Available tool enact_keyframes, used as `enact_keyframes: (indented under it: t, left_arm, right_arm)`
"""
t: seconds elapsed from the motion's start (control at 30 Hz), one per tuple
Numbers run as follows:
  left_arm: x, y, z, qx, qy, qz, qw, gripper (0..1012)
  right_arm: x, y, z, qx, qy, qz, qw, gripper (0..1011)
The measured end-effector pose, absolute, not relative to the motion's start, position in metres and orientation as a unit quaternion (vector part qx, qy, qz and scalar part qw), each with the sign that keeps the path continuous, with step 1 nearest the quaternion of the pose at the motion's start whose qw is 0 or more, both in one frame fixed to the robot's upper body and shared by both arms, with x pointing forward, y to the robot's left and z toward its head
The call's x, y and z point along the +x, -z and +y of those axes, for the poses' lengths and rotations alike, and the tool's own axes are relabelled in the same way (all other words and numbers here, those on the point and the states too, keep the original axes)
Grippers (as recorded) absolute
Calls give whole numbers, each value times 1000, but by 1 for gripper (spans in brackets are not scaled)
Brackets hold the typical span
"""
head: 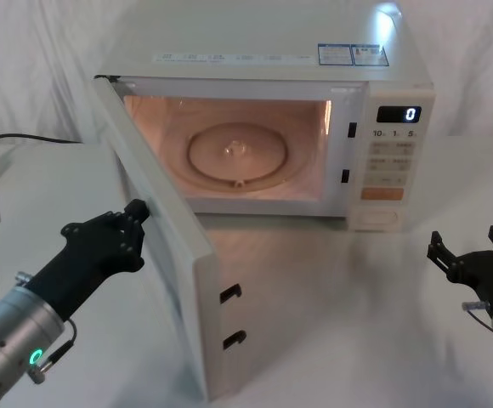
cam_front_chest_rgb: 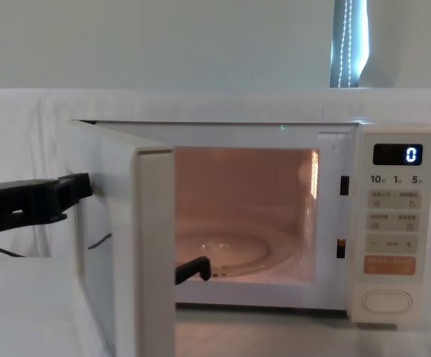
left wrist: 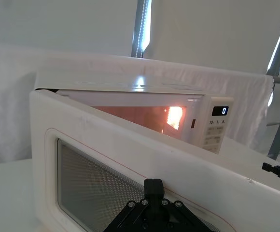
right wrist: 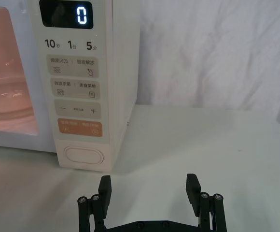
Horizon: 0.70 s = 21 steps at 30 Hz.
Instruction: Press the button to open the microwave door with one hand; close the microwave door with the other hand.
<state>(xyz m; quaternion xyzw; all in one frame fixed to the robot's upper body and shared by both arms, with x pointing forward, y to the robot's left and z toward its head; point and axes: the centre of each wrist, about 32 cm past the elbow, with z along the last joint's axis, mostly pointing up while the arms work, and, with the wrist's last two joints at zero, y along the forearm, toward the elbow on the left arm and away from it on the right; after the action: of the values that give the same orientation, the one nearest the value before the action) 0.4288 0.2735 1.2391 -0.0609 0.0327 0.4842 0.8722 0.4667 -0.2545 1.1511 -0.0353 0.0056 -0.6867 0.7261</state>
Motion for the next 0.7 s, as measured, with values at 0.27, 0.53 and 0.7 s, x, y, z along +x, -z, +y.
enact_keyframes:
  t: [0.27,0.53,0.7]
  left_arm:
    - [440,-1239,263,-62,-481,25,874,0]
    - [450,-1241,251,-65,-471,16,880,0]
    - [460,-1242,244,-64,-466,17,882,0]
  right_arm:
    - [467,-1151,-254,-35,687,6,726,1002]
    - [467,-1151,-255,-35,687,6,726,1002]
    - [467,-1151,-254,-35,687,6,726,1002]
